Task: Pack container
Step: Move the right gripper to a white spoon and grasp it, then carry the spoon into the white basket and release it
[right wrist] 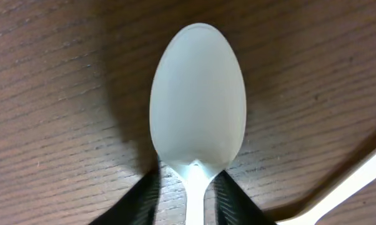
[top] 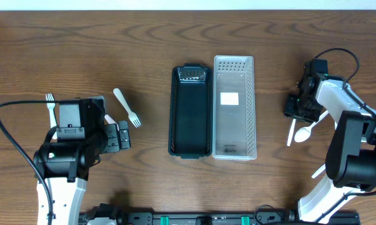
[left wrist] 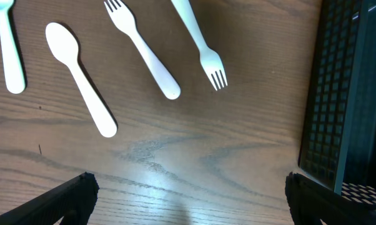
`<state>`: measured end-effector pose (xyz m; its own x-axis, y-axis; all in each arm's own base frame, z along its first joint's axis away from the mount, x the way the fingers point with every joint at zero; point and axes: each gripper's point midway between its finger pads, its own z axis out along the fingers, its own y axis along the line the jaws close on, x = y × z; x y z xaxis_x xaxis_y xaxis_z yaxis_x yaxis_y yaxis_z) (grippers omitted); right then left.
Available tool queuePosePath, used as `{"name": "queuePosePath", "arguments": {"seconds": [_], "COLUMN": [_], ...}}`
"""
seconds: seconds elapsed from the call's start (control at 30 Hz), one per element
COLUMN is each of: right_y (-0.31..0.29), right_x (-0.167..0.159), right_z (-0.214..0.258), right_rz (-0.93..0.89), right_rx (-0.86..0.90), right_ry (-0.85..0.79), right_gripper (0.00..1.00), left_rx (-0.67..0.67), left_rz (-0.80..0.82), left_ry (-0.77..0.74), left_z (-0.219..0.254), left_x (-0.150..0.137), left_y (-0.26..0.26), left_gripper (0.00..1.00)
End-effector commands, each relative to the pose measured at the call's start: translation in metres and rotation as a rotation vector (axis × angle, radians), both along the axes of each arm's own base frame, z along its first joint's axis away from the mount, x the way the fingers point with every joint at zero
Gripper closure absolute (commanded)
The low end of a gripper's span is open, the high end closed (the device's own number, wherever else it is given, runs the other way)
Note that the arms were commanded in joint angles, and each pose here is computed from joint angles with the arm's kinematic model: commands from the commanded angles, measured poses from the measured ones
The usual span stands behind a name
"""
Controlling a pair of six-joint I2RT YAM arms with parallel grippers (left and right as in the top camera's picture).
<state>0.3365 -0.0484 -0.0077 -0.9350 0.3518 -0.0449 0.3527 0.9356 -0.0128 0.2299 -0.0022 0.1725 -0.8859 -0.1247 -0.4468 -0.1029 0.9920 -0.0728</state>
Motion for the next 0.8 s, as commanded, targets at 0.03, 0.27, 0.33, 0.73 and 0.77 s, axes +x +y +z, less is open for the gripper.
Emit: {"name": "queuePosePath", "arguments": {"seconds": [0.03, 0.27, 0.33, 0.73, 0.77], "right_y": [0.005, 0.005, 0.005, 0.007, 0.009], "right_x": [-0.032, -0.032, -0.032, -0.016, -0.010], "right_z": [-0.032, -0.032, -0.032, -0.006, 0.004], "right_rz": [0.004, 0.004, 0.004, 0.018, 0.032], "right_rx": [0.006, 0.006, 0.006, -0.002, -0.005], "right_ry": [0.128, 0.128, 0.128, 0.073, 0.050], "right_gripper": [0.76, 0.91, 0.95, 0.99, 0.99], "left_rx": [-0.008, -0.008, -0.008, -0.008, -0.008], "left_rz": [0.008, 0.009, 0.008, 0.008, 0.008], "left_ry": [-0.017, -0.017, -0.017, -0.017, -0.017], "left_z": [0.007, 0.007, 0.007, 0.007, 0.007], "left_x": [0.003, 0.003, 0.003, 0.003, 0.003], "left_y": [0.000, 0.000, 0.000, 0.000, 0.000], "left_gripper": [0.02, 0.02, 0.02, 0.02, 0.02]}}
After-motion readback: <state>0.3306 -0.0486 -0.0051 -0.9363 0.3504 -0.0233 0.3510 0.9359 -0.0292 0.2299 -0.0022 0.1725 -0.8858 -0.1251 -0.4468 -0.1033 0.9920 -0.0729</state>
